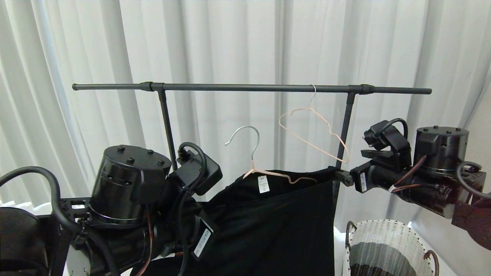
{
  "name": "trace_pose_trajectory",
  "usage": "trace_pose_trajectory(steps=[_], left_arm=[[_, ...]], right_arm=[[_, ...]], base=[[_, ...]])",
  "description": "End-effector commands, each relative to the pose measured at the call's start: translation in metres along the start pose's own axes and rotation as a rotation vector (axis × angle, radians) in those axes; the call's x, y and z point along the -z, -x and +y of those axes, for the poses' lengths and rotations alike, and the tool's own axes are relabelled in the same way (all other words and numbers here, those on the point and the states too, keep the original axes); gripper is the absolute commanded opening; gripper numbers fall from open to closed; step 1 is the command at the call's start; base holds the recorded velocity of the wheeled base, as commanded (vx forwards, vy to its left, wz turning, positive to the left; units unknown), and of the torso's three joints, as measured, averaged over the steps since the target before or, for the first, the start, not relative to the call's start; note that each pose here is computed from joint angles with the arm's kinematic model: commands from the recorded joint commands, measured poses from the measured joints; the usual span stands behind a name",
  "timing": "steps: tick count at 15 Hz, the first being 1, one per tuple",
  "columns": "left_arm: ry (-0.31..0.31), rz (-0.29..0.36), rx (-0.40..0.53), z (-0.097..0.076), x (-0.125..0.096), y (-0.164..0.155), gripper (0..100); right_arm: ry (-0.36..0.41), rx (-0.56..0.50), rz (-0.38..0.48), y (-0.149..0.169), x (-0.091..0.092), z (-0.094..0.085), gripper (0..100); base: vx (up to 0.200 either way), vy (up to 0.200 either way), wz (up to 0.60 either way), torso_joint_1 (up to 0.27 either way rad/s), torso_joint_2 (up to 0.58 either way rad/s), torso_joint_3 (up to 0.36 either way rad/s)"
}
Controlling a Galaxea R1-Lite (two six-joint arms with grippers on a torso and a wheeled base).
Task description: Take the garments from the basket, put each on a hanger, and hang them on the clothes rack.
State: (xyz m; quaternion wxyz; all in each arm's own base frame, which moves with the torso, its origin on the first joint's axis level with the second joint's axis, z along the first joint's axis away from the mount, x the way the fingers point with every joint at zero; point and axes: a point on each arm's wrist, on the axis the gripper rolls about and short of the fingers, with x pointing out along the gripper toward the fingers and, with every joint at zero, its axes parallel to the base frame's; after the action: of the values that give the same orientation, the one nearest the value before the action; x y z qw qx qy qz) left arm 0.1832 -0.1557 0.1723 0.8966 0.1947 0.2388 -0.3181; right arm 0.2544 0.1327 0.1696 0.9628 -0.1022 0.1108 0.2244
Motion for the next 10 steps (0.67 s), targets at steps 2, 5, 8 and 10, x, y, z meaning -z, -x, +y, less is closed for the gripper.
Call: trace_pose_trajectory(steps=[2,5,8,10], left_arm=[[0.009,0.014,-0.011,0.003,0.001,-0.005,0],[0.030,0.004,-0.042,0.012,0.001,-0.005,0],[0.024,-0.017,-0.018,0.007,0.000,-0.002,0],[-0.005,-0.039,0.037,-0.001,-0.002,0.003,0]], right_arm=[[0.052,-0.085,-0.002,0.011,0.000,0.023,100],[0.108,-0.245,0.064,0.043,0.000,0.047,100],[0.143,-0.388,0.115,0.078,-0.004,0.055,100],[0.204,-0.405,0.124,0.090,-0.004,0.049,100]], base=[[0.000,0.000,0.00,0.000,0.00,0.000],[0.000,0.000,0.00,0.000,0.00,0.000],[0.000,0.000,0.00,0.000,0.00,0.000],[0.000,0.000,0.00,0.000,0.00,0.000]])
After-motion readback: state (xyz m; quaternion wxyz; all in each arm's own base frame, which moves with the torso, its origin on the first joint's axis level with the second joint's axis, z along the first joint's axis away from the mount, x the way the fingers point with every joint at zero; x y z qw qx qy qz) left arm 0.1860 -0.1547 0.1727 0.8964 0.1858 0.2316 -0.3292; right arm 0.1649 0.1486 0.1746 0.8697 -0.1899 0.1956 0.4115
